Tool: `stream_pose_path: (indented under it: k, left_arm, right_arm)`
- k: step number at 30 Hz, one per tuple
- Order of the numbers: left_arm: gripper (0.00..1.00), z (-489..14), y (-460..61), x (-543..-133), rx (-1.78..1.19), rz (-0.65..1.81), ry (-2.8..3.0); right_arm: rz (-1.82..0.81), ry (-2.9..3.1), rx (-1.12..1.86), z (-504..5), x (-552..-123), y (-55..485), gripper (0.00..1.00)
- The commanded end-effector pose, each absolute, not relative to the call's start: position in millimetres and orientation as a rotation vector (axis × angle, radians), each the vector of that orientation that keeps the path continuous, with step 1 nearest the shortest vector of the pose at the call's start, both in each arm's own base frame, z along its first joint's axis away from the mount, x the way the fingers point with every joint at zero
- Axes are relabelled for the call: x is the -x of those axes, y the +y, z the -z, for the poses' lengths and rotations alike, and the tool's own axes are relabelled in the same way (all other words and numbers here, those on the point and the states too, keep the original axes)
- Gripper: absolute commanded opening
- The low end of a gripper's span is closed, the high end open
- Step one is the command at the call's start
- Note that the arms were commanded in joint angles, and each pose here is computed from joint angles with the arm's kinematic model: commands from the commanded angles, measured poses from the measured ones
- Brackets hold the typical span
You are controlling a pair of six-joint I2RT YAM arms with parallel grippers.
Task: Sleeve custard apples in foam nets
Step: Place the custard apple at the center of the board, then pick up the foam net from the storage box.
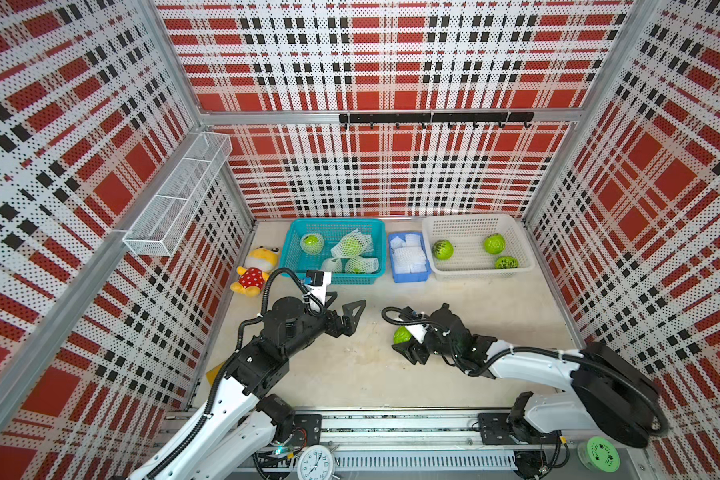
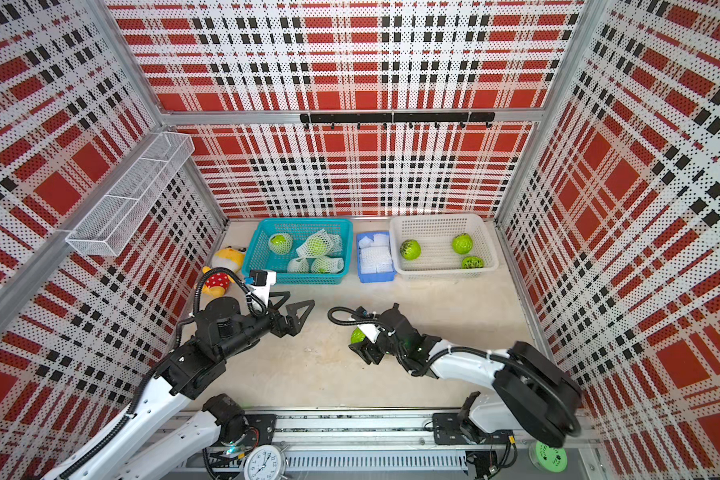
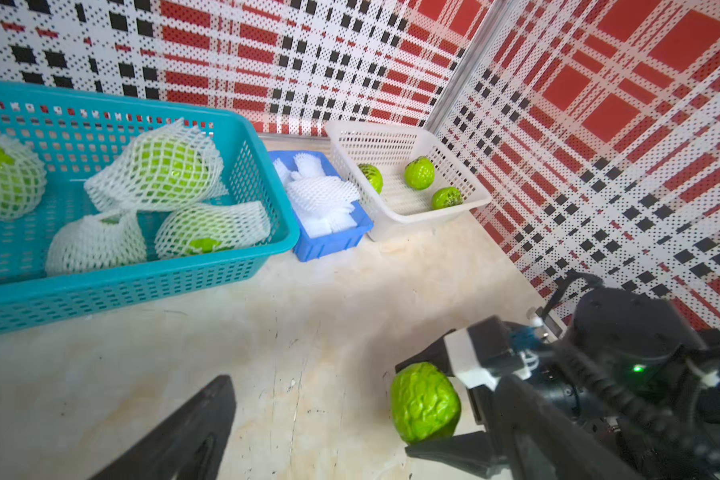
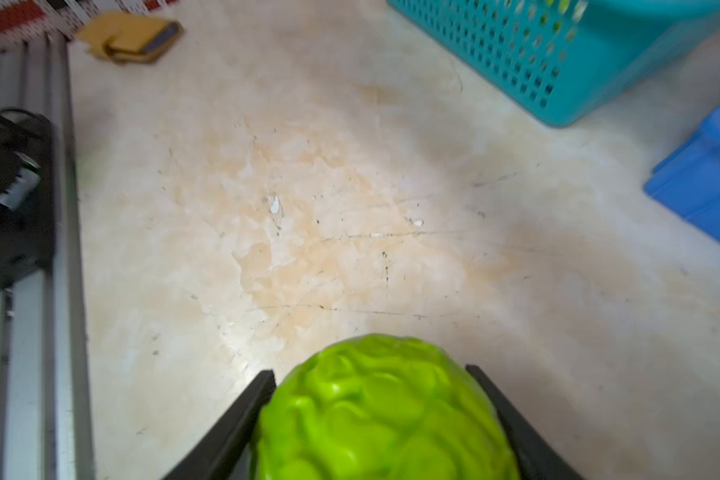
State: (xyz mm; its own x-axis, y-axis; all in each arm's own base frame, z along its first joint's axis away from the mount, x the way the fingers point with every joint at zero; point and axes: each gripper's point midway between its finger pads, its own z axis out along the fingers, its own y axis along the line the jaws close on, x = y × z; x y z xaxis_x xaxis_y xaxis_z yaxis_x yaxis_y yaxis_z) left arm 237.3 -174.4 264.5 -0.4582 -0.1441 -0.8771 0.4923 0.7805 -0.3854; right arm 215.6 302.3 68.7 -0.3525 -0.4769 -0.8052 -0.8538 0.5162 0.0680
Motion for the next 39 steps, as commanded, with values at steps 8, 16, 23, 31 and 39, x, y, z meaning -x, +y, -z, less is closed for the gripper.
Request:
stream_pose_path:
  k: [8, 16, 23, 31, 39]
  left_arm:
    - [0.99, -264.1, -143.3, -239.3, -0.102, 0.647, 1.967]
    - [0.99, -266.0, -142.4, -238.6, -0.081, 0.666, 1.953]
    - [0.99, -220.7, -158.4, -263.6, -0.02, 0.649, 2.131]
    - [0.96, -175.3, -182.8, -273.0, -0.002, 0.665, 2.296]
    - [0.96, -155.3, -190.1, -282.5, 0.048, 0.718, 2.287]
  right_arm:
    - [-0.573, 1.867, 1.02, -82.5, -238.6, 318.0, 0.83]
    - [-0.421, 1.708, 1.092, -167.3, -234.7, 292.9, 0.98]
    - [-0.519, 1.927, 0.682, -275.2, -295.4, 249.5, 0.93]
    - [-0.447, 2.085, 0.484, -294.7, -359.2, 232.4, 0.9]
    - [-0.33, 2.276, 0.356, -247.6, -437.3, 232.3, 0.76]
